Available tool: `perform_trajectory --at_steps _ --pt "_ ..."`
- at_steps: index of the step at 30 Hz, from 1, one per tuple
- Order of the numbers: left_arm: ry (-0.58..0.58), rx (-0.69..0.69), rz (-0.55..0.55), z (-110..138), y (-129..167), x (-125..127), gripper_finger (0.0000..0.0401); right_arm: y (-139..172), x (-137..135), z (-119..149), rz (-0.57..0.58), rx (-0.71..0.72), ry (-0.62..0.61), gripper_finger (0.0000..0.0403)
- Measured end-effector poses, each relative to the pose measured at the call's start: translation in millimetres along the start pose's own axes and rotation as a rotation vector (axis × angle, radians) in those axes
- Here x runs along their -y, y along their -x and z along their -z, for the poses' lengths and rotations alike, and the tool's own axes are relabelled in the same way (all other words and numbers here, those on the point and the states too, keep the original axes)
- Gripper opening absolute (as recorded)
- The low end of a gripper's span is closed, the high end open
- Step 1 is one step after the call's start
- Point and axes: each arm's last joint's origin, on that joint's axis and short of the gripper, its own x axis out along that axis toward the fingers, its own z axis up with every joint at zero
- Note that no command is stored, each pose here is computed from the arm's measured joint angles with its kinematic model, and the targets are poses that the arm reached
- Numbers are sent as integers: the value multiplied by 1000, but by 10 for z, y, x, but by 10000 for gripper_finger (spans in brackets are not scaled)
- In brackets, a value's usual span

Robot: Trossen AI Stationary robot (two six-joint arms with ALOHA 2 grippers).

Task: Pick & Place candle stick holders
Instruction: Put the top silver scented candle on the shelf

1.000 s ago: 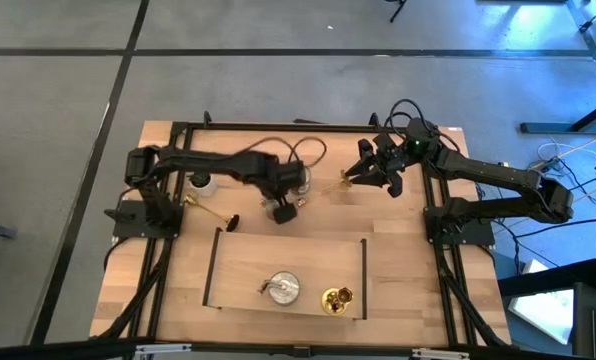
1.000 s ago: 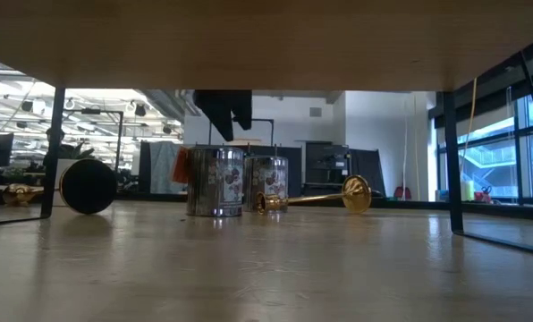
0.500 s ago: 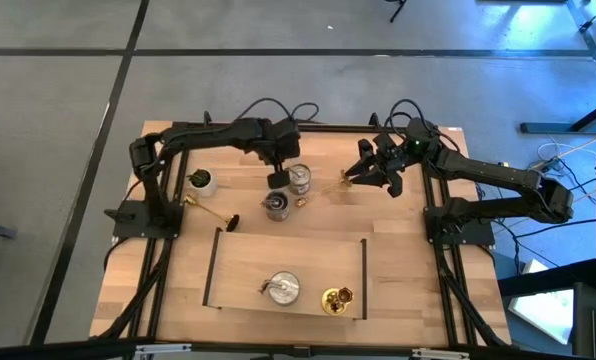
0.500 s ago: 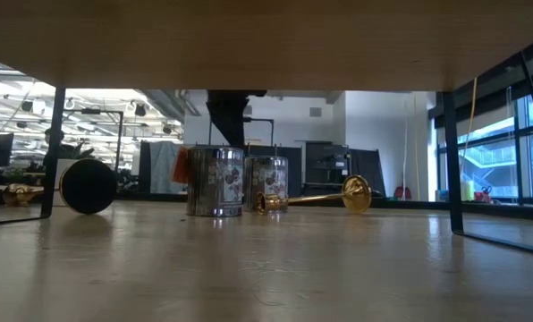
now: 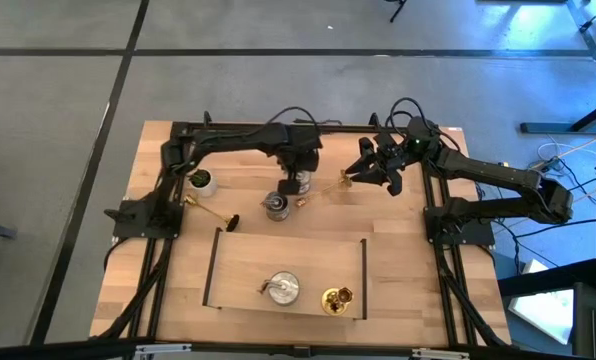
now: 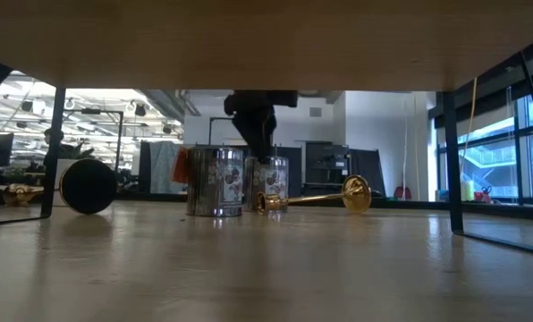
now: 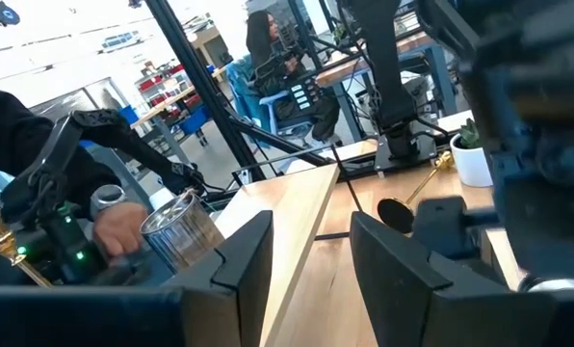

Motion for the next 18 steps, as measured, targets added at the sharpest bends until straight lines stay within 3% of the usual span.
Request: perform_trajectory --at_steps 12,18 --pt "-55 -22 6 -31 -51 8 400 -1 -2 3 -8 -5 -2 144" --pt "-153 -6 -7 -109 -100 109 400 1 -3 2 -8 -4 2 144"
